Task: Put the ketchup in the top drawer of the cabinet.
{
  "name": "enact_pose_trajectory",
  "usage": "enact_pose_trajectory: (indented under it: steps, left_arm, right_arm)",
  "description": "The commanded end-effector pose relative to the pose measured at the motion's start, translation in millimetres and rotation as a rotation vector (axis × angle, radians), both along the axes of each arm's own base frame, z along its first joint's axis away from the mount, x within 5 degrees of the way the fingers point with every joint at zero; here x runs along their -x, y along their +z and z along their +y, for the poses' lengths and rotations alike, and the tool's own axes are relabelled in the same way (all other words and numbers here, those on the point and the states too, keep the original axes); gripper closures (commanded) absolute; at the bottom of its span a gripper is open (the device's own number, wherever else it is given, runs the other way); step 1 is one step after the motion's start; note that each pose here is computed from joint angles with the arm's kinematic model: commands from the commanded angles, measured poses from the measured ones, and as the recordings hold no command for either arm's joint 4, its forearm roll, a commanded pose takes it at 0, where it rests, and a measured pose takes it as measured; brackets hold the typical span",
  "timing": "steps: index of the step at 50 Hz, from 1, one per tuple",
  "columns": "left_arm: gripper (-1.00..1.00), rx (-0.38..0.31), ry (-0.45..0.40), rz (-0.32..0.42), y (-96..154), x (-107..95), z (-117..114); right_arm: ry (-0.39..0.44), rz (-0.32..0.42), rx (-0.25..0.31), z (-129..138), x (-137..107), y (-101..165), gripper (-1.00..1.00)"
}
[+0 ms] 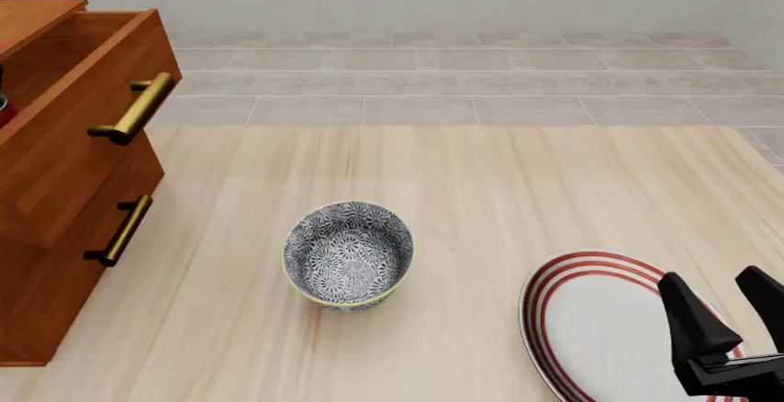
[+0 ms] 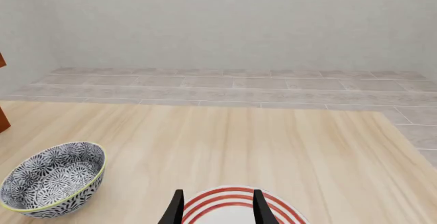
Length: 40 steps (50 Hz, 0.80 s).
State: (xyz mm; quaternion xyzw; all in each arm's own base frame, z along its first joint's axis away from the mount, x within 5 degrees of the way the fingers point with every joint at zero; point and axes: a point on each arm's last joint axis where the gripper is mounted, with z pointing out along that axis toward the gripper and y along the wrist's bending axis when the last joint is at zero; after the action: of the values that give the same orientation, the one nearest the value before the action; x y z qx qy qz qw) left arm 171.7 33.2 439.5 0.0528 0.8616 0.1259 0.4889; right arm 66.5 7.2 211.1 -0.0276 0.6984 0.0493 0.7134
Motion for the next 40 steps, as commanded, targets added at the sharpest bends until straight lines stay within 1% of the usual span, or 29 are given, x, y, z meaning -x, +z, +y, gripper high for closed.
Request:
enact_pose_trajectory:
  steps: [1, 3, 8, 12, 14, 17, 21, 26, 29, 31, 33, 35, 36, 39, 40]
  left_arm:
    - [-1.00, -0.013, -0.042, -0.027, 14.3, 23.1, -10.2]
    - [-1.00, -0.011, -0.045, -0.039, 20.6, 26.6, -11.6]
    - [-1.00, -0.016, -0.051, -0.043, 23.3, 28.1, -12.2]
    - [-1.00, -0.023, -0.074, -0.060, 30.1, 35.2, -16.1]
    - [-1.00, -0.029, -0.106, -0.066, 31.9, 42.0, -20.8]
    - [-1.00, -0.014, -0.100, -0.069, 31.8, 42.0, -21.1]
    - [-1.00, -0.005, -0.149, -0.081, 28.1, 51.0, -28.3]
    - [-1.00, 0.001, -0.224, -0.100, 27.5, 68.6, -37.0]
    - [-1.00, 0.002, -0.243, -0.104, 26.6, 74.4, -38.7]
    - [-1.00, -0.009, -0.280, -0.103, 23.1, 80.6, -41.2]
    - [-1.00, 0.008, -0.281, -0.105, 20.4, 81.8, -41.9]
    - [-1.00, 0.001, -0.304, -0.107, 16.3, 85.3, -43.2]
    - [-1.00, 0.010, -0.318, -0.105, 13.5, 87.9, -44.4]
    - [-1.00, -0.024, -0.367, -0.108, 5.6, 95.0, -45.9]
    - [-1.00, -0.006, -0.382, -0.115, 7.0, 98.1, -47.2]
  right_arm:
    - [0.000, 0.001, 0.000, 0.0, -0.1, -0.1, -1.00]
    - [0.000, 0.001, 0.001, 0.0, -0.3, -0.1, -1.00]
    - [-0.001, 0.001, 0.001, 0.0, -0.6, 0.0, -1.00]
    - [-0.002, 0.002, 0.002, 0.0, -0.7, -0.1, -1.00]
    - [-0.002, 0.003, 0.001, 0.0, -0.9, -0.1, -1.00]
    - [-0.002, 0.003, 0.001, 0.0, -0.9, -0.1, -1.00]
    - [-0.002, 0.002, 0.000, 0.0, -1.1, 0.0, -1.00]
    - [-0.005, 0.002, 0.001, -0.3, -0.2, -0.2, -1.00]
    - [-0.006, 0.002, 0.001, -0.4, 0.2, -0.4, -1.00]
    - [-0.006, 0.002, 0.003, -0.4, 0.5, -0.4, -1.00]
    - [-0.006, 0.001, 0.003, -0.5, 1.2, -0.5, -1.00]
    - [-0.006, 0.001, 0.003, -0.6, 1.4, -0.5, -1.00]
    - [-0.007, 0.002, 0.003, -0.6, 1.5, -0.6, -1.00]
    - [-0.008, 0.001, 0.003, -0.7, 2.1, -0.6, -1.00]
    - [-0.007, 0.002, 0.003, -0.7, 1.8, -0.6, -1.00]
